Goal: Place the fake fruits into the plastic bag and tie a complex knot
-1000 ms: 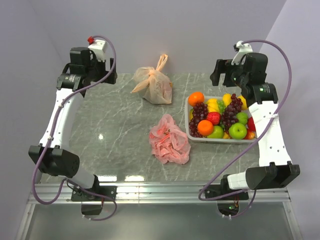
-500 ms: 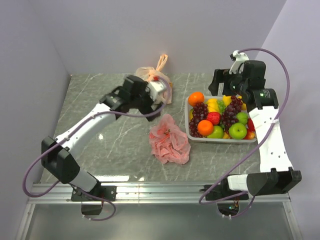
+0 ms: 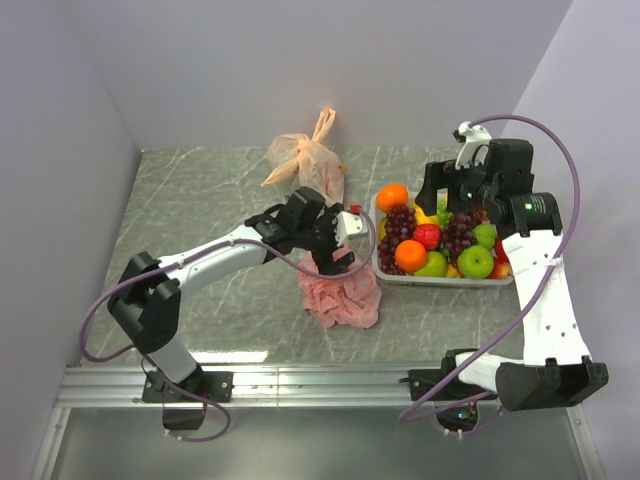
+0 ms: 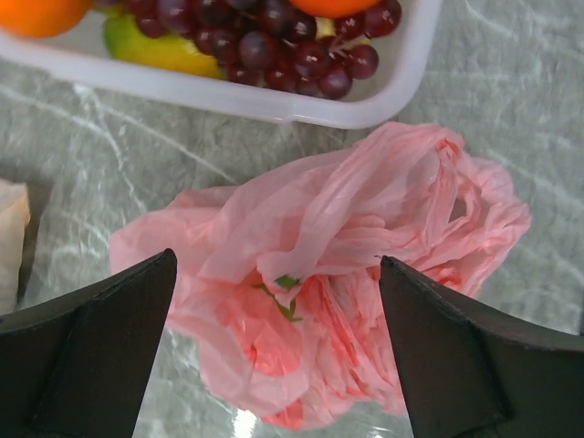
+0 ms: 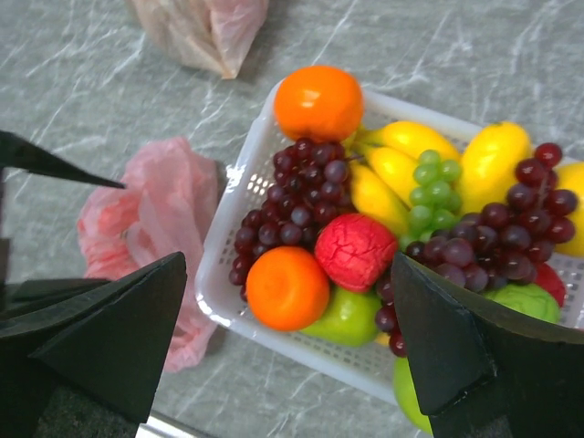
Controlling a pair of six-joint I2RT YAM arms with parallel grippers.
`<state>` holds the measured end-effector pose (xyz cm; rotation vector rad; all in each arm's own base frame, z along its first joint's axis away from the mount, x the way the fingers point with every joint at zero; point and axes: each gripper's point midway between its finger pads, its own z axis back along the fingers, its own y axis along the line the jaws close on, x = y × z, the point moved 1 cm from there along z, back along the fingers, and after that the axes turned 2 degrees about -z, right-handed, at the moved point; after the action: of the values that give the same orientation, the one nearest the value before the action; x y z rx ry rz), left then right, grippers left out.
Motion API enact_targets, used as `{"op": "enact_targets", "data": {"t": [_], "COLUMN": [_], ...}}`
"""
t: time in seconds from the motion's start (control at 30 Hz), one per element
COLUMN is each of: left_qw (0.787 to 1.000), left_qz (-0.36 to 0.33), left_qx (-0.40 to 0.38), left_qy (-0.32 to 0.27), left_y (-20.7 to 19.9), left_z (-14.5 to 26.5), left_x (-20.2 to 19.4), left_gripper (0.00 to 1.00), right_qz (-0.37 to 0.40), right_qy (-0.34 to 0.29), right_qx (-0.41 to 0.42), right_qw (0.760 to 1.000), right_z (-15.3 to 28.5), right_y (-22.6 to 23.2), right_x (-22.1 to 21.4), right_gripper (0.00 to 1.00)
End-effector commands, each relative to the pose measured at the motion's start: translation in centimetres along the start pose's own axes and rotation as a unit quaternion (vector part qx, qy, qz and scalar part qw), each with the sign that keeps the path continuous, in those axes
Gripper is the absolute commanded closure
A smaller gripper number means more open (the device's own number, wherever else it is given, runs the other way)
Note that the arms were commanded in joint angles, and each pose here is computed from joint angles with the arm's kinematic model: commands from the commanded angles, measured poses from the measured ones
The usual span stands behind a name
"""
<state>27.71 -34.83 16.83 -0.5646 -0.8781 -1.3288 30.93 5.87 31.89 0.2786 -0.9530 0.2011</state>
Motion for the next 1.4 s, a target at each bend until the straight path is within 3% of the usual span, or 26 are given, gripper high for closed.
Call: {"op": "enact_targets", "data": {"t": [0.0,0.17,0.27,0.3,0.37,0.43,0.47,0.5,0.6,0.67,0.77,0.87,1.0,1.07,1.33,1.37], "left_qw": [0.996,0.996,0.997,0.997,0.999,1.000,0.999,0.999,0.988,0.968,0.936,0.905,0.872,0.849,0.806,0.791], "left_qz": [-0.073,-0.089,-0.075,-0.070,-0.032,-0.009,0.020,0.028,0.115,0.210,0.331,0.405,0.469,0.507,0.578,0.598], "left_qx": [-0.023,0.009,0.017,0.014,0.006,-0.008,0.000,0.013,0.079,0.125,0.102,0.099,0.084,0.086,0.027,0.029], "left_qy": [-0.035,0.013,0.031,0.024,0.016,-0.017,-0.025,-0.041,-0.064,-0.061,-0.068,-0.085,-0.110,-0.119,-0.127,-0.127], "left_y": [-0.3,1.0,1.5,1.5,1.7,1.3,1.6,1.7,3.5,5.1,5.3,5.9,6.7,7.3,7.0,7.3], "left_z": [-1.5,-3.1,-2.5,-1.9,-0.4,1.7,2.7,4.4,7.7,9.5,11.7,13.3,14.8,15.4,15.5,15.5], "left_x": [1.0,-1.5,-2.0,-1.6,-1.6,0.2,0.6,1.9,3.5,2.9,2.4,1.7,2.1,2.3,2.0,1.5], "left_gripper": [0.01,0.06,0.29,0.44,0.58,0.80,0.96,1.00,1.00,1.00,1.00,1.00,1.00,1.00,1.00,1.00], "right_qz": [0.010,0.010,0.013,0.012,0.015,0.026,0.035,0.046,0.084,0.103,0.104,0.124,0.148,0.164,0.251,0.263], "right_qy": [0.006,-0.001,-0.007,-0.007,-0.003,0.009,0.012,0.002,-0.004,-0.003,-0.008,-0.050,-0.066,-0.064,-0.088,-0.093], "right_qx": [0.036,0.059,0.082,0.084,0.097,0.113,0.115,0.112,0.103,0.123,0.150,0.180,0.235,0.236,0.217,0.223], "right_qw": [0.999,0.998,0.997,0.996,0.995,0.993,0.993,0.993,0.991,0.987,0.983,0.974,0.958,0.956,0.939,0.934], "right_z": [0.8,1.0,1.1,0.8,0.5,0.0,-0.4,-0.6,-1.6,-2.0,-2.9,-2.6,-1.9,-2.4,-4.0,-3.8], "right_y": [1.3,2.1,2.9,2.9,3.3,4.2,4.6,4.9,7.1,9.1,10.6,12.4,15.6,16.2,19.9,20.7], "right_x": [-0.3,0.2,0.3,0.3,0.2,-0.1,-0.4,-0.1,-0.2,-0.3,-0.2,0.9,1.3,0.7,-0.6,-0.6], "right_gripper": [0.00,0.00,0.00,0.00,0.00,0.00,0.00,0.00,0.00,0.00,0.00,0.00,0.00,0.00,0.00,0.00]}}
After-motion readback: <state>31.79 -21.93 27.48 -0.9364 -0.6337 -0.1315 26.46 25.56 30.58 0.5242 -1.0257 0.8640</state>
